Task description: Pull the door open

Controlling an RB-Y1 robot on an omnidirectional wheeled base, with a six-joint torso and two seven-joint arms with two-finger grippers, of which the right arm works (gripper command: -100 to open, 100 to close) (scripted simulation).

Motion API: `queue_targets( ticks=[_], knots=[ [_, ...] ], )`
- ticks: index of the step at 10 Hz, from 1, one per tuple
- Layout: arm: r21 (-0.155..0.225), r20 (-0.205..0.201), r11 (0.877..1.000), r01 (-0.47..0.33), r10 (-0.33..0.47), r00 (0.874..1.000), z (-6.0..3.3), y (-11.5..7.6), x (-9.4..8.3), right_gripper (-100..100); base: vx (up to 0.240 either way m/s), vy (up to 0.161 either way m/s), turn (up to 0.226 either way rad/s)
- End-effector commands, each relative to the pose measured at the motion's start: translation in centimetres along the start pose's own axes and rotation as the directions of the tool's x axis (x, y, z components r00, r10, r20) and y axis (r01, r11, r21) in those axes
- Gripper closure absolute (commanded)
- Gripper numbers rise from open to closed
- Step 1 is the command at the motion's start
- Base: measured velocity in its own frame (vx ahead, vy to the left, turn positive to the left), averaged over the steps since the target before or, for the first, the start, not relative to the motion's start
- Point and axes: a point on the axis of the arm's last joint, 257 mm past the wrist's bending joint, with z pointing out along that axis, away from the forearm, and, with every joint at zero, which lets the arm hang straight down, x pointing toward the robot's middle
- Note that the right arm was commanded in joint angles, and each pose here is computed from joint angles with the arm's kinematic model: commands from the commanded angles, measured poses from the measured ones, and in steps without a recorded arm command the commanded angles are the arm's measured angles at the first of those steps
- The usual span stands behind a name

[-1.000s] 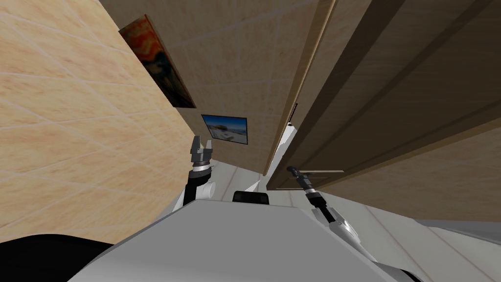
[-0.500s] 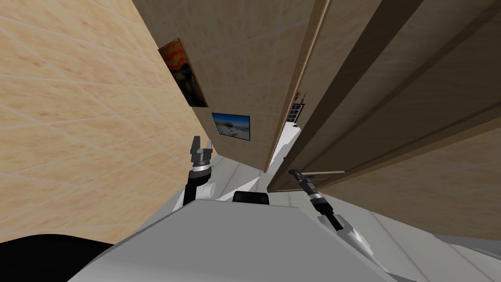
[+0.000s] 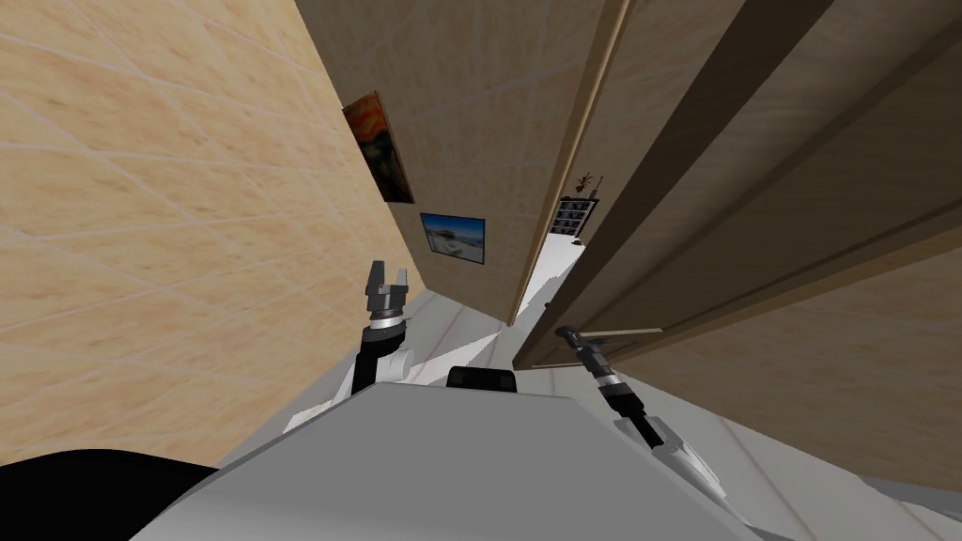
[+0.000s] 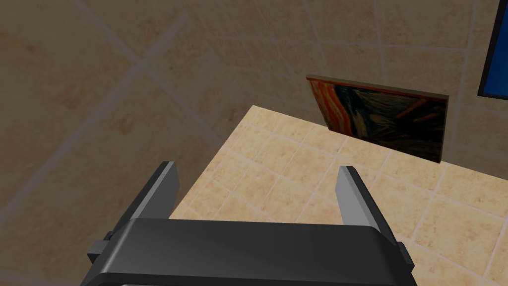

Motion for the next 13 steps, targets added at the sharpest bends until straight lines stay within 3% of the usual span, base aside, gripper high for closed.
queue_targets(
  ticks=[1,7,8,13],
  knots=[
    [0.0,-0.003,1.0,0.005,-0.005,1.0,-0.64,0.1,-0.2,100,-0.26,-0.109,0.258],
    [-0.004,-0.014,1.0,0.009,-0.009,1.0,-1.88,0.3,-0.6,100,-0.216,-0.087,0.168],
    [-0.001,-0.016,1.0,0.003,-0.003,1.0,-1.74,0.0,-0.3,100,-0.084,-0.034,0.033],
    [-0.002,-0.023,1.0,0.005,-0.005,1.0,-3.06,0.1,-0.6,100,-0.19,-0.078,0.18]
  ],
)
